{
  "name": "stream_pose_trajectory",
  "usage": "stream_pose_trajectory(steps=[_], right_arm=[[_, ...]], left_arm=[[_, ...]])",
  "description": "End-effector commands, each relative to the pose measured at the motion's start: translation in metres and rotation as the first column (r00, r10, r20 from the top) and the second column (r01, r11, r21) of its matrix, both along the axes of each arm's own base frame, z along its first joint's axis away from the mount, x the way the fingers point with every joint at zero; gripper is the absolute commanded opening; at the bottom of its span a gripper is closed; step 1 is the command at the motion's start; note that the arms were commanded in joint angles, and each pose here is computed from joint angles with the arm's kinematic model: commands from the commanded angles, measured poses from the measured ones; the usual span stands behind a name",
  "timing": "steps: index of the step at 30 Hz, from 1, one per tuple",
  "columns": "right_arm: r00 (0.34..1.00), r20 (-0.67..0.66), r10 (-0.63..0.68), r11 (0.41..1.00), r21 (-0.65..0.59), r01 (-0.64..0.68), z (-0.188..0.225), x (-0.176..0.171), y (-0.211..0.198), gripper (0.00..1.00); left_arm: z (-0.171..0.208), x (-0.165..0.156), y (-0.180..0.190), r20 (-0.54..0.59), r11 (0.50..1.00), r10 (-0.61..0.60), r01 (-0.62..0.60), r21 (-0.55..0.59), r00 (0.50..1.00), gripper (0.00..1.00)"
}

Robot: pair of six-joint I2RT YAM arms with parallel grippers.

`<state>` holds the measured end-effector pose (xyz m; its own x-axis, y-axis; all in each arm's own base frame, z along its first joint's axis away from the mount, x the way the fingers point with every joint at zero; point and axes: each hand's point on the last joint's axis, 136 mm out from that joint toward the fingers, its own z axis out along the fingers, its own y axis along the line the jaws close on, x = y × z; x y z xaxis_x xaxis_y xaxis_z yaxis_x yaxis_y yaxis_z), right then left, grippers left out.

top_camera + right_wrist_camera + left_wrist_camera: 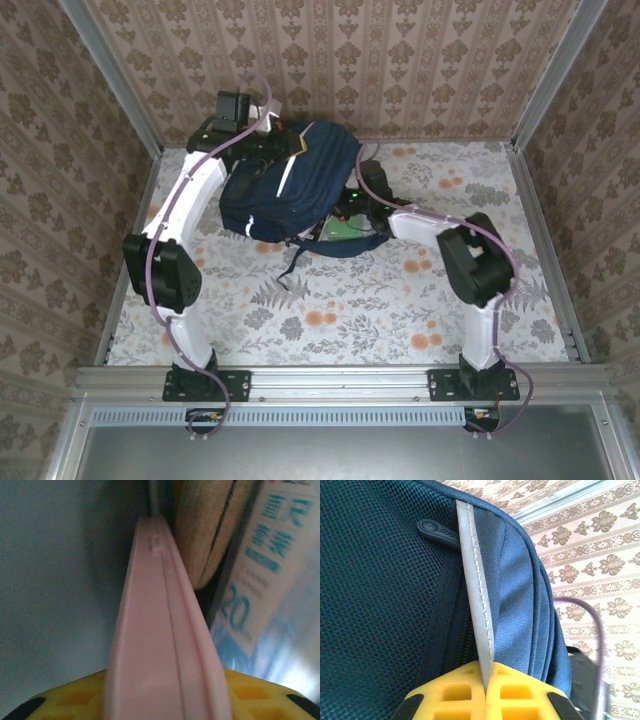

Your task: Pack the student bag

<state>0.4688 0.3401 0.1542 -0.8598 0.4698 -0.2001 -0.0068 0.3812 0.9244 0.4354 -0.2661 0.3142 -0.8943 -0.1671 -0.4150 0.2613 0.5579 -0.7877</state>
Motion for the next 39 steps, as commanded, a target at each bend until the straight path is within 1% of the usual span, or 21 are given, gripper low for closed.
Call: stream_pose_trajectory(steps=[1, 3, 5, 7, 9, 12, 15, 17, 19, 22, 24, 26, 27, 28, 29, 31, 32, 33, 35, 36, 39], right_arm=[[0.998, 0.039, 0.055, 0.996, 0.071, -0.058, 0.011, 0.007, 0.041, 0.54], [0.997, 0.024, 0.070, 0.998, 0.003, -0.070, 0.001, 0.005, 0.049, 0.73], [0.998, 0.042, 0.050, 0.997, -0.059, -0.048, 0.002, -0.001, 0.038, 0.82], [0.997, 0.071, 0.012, 0.993, -0.116, -0.004, 0.006, -0.011, 0.016, 0.88], [0.996, 0.089, 0.009, 0.982, -0.188, 0.008, 0.012, -0.024, -0.007, 0.90], [0.994, 0.105, 0.022, 0.948, -0.318, 0.013, 0.013, -0.046, -0.034, 0.92], [0.994, 0.108, 0.021, 0.930, -0.367, 0.020, 0.011, -0.062, -0.054, 0.93], [0.996, 0.090, -0.006, 0.912, -0.408, 0.043, 0.007, -0.069, -0.072, 0.93], [0.995, 0.068, -0.078, 0.868, -0.486, 0.101, 0.001, -0.075, -0.101, 0.93], [0.968, 0.064, -0.242, 0.778, -0.584, 0.233, -0.002, -0.086, -0.159, 0.91], [0.937, 0.105, -0.334, 0.718, -0.615, 0.325, 0.005, -0.094, -0.194, 0.90], [0.906, 0.176, -0.385, 0.663, -0.630, 0.405, 0.020, -0.103, -0.219, 0.89], [0.897, 0.218, -0.384, 0.646, -0.631, 0.430, 0.028, -0.107, -0.226, 0.87], [0.894, 0.245, -0.376, 0.643, -0.626, 0.442, 0.034, -0.110, -0.228, 0.86], [0.896, 0.266, -0.356, 0.654, -0.614, 0.442, 0.040, -0.113, -0.226, 0.85], [0.919, 0.296, -0.259, 0.724, -0.570, 0.388, 0.053, -0.116, -0.207, 0.84], [0.931, 0.314, -0.187, 0.759, -0.555, 0.340, 0.060, -0.120, -0.193, 0.83], [0.934, 0.336, -0.120, 0.777, -0.554, 0.299, 0.067, -0.125, -0.178, 0.82], [0.924, 0.381, 0.021, 0.791, -0.572, 0.218, 0.076, -0.140, -0.150, 0.78], [0.915, 0.395, 0.086, 0.790, -0.587, 0.179, 0.078, -0.149, -0.135, 0.76], [0.899, 0.385, 0.207, 0.810, -0.582, 0.063, 0.073, -0.171, -0.097, 0.67]], left_arm=[[0.095, -0.036, -0.003, 0.210, 0.984, -0.076, 0.106, -0.140, 0.975, 0.00], [0.092, -0.035, 0.002, 0.206, 0.986, -0.066, 0.096, -0.137, 0.976, 0.00], [0.089, -0.033, 0.008, 0.201, 0.987, -0.055, 0.084, -0.138, 0.978, 0.00], [0.085, -0.030, 0.014, 0.196, 0.989, -0.042, 0.069, -0.133, 0.980, 0.00], [0.081, -0.027, 0.018, 0.195, 0.990, -0.034, 0.060, -0.126, 0.980, 0.00], [0.072, -0.023, 0.021, 0.191, 0.993, -0.023, 0.044, -0.109, 0.981, 0.00], [0.062, -0.020, 0.019, 0.180, 0.994, -0.024, 0.043, -0.103, 0.983, 0.00], [0.055, -0.020, 0.017, 0.177, 0.996, -0.028, 0.044, -0.083, 0.984, 0.00], [0.045, -0.022, 0.011, 0.174, 0.997, -0.038, 0.048, -0.054, 0.984, 0.00], [0.022, -0.027, -0.006, 0.153, 0.997, -0.072, 0.074, -0.009, 0.986, 0.00], [0.002, -0.031, -0.024, 0.131, 0.994, -0.105, 0.103, 0.022, 0.986, 0.00], [-0.021, -0.033, -0.042, 0.104, 0.991, -0.129, 0.124, 0.054, 0.986, 0.00], [-0.034, -0.030, -0.048, 0.082, 0.990, -0.133, 0.128, 0.065, 0.988, 0.02], [-0.043, -0.035, -0.064, 0.066, 0.985, -0.164, 0.159, 0.068, 0.984, 0.05], [-0.054, -0.034, -0.073, 0.045, 0.983, -0.174, 0.170, 0.074, 0.984, 0.10], [-0.067, -0.032, -0.085, 0.022, 0.979, -0.188, 0.186, 0.082, 0.982, 0.22], [-0.072, -0.031, -0.088, 0.011, 0.978, -0.191, 0.189, 0.090, 0.981, 0.32], [-0.073, -0.029, -0.086, 0.013, 0.978, -0.176, 0.173, 0.113, 0.984, 0.42], [-0.063, -0.026, -0.071, 0.063, 0.980, -0.132, 0.120, 0.159, 0.989, 0.55], [-0.049, -0.026, -0.059, 0.113, 0.982, -0.103, 0.083, 0.172, 0.988, 0.60], [-0.027, -0.032, -0.016, 0.180, 0.985, -0.007, -0.024, 0.168, 0.984, 0.65]])
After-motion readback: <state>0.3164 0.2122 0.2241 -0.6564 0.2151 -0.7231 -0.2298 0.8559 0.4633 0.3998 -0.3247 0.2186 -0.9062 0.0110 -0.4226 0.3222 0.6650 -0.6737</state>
